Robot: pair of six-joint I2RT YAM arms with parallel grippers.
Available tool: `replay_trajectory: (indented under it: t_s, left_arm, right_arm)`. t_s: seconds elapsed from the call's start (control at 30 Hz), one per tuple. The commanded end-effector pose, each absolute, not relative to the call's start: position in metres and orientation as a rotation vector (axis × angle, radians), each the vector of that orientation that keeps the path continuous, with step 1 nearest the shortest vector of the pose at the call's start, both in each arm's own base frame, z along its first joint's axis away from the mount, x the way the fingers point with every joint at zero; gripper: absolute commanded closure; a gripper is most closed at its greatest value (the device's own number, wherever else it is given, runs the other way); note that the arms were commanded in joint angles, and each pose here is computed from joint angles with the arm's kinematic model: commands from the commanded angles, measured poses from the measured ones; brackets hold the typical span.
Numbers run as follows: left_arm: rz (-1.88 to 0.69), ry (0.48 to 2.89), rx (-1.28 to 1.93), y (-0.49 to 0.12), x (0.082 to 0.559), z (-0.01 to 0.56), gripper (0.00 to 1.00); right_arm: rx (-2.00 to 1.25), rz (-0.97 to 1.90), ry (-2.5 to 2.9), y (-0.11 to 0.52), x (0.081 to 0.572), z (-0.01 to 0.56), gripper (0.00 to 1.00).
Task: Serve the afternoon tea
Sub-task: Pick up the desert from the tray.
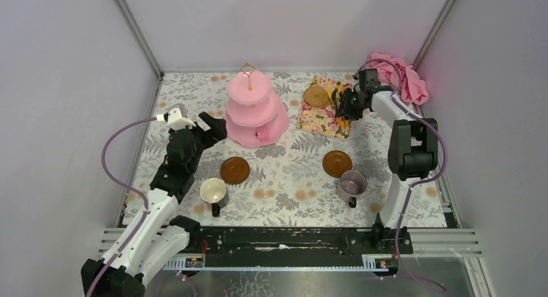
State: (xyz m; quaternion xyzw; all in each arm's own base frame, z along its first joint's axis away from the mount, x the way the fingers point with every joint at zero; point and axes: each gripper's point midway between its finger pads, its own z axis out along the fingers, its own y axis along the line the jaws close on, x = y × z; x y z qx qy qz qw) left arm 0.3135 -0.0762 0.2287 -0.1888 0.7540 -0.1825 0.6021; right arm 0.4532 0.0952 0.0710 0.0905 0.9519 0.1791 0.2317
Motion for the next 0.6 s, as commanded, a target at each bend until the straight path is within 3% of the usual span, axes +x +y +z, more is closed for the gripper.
replay_trajectory:
  t_s: [0.0,0.57]
  left_arm:
    - [-0.432,1.689,-0.44,-0.075,0.315,0.242,0.0]
    - [-0.43,1.689,-0.444,-0.074,0.315,0.242,0.0]
  right_arm:
    - [0.207,0.53,2.521,0.104,0.458,0.108,0.89]
    - [0.168,0.482,2.521,0.109,0.444,0.112,0.98]
